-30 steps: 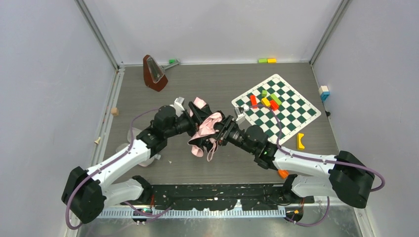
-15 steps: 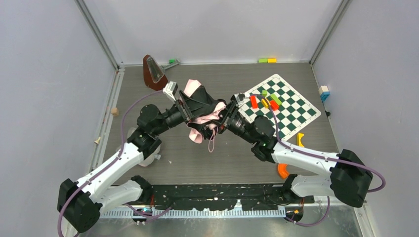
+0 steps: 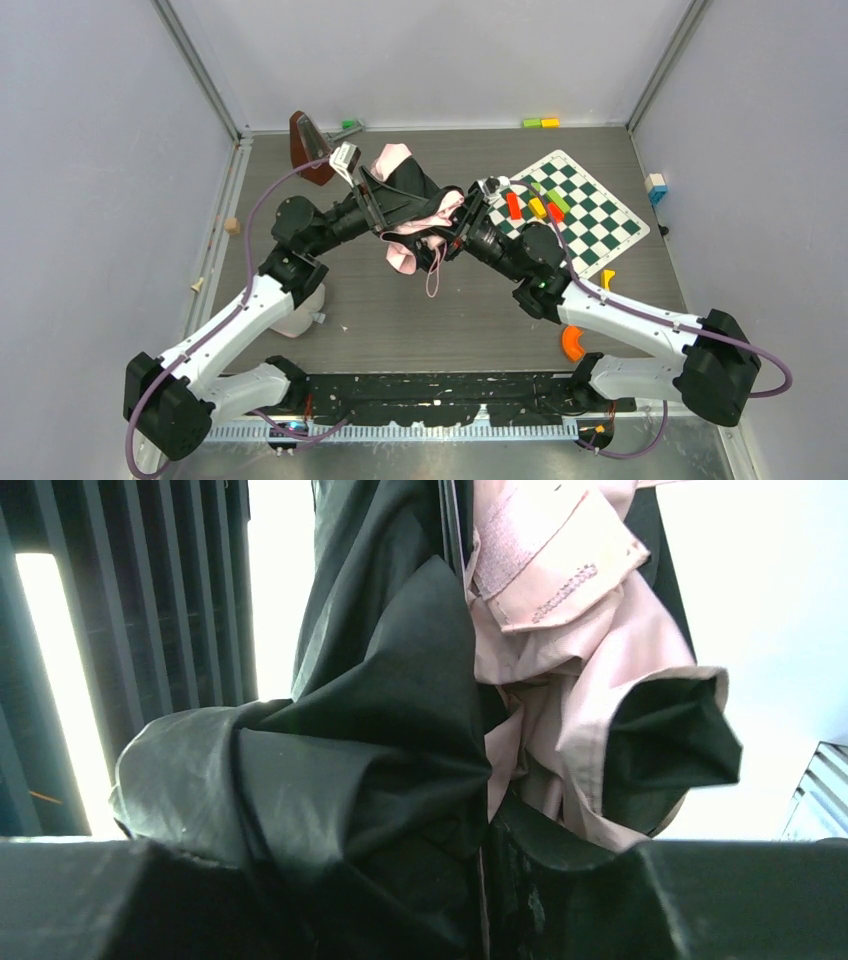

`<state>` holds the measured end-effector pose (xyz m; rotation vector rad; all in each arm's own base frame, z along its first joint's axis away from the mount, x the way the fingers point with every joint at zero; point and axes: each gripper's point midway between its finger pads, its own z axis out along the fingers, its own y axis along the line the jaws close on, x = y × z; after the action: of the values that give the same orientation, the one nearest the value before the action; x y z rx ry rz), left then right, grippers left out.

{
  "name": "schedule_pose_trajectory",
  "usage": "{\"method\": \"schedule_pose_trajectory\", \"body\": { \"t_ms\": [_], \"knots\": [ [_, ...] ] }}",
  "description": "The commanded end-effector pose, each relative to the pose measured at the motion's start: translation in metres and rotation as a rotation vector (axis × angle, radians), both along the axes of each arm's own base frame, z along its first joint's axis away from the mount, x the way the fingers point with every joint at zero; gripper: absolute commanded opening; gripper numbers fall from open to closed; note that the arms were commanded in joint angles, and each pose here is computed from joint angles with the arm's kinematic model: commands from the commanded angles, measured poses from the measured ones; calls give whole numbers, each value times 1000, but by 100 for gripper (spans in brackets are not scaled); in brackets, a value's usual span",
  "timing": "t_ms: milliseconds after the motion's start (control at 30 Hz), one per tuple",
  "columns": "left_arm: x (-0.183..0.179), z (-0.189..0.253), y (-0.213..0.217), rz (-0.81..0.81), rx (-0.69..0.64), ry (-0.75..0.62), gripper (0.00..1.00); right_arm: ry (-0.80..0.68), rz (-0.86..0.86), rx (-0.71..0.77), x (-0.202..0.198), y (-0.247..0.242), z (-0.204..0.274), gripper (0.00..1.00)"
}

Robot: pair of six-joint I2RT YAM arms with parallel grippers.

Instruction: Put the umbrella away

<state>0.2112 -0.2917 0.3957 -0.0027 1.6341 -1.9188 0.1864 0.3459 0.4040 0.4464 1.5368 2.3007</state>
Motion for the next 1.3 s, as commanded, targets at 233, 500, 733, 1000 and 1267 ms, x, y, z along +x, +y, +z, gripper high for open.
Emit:
{"method": "schedule_pose_trajectory", "body": {
  "t_ms": [233,500,733,1000,1267],
  "knots": [
    [11,39,4,31,-66,-144,98,-61,262,91,-61,-7,53,5],
    [8,62,11,55,-193,-259,73,-12,384,176,-74,10,62,5],
    [12,73,12,73,-203,-267,0,32,374,122,-71,9,39,12],
    [28,35,39,283,-36,-119,0,-11,227,-50,-48,-19,13,71],
    [38,-15,83,538,134,181,0,-185,79,-593,-35,-45,-44,94]
  ]
}}
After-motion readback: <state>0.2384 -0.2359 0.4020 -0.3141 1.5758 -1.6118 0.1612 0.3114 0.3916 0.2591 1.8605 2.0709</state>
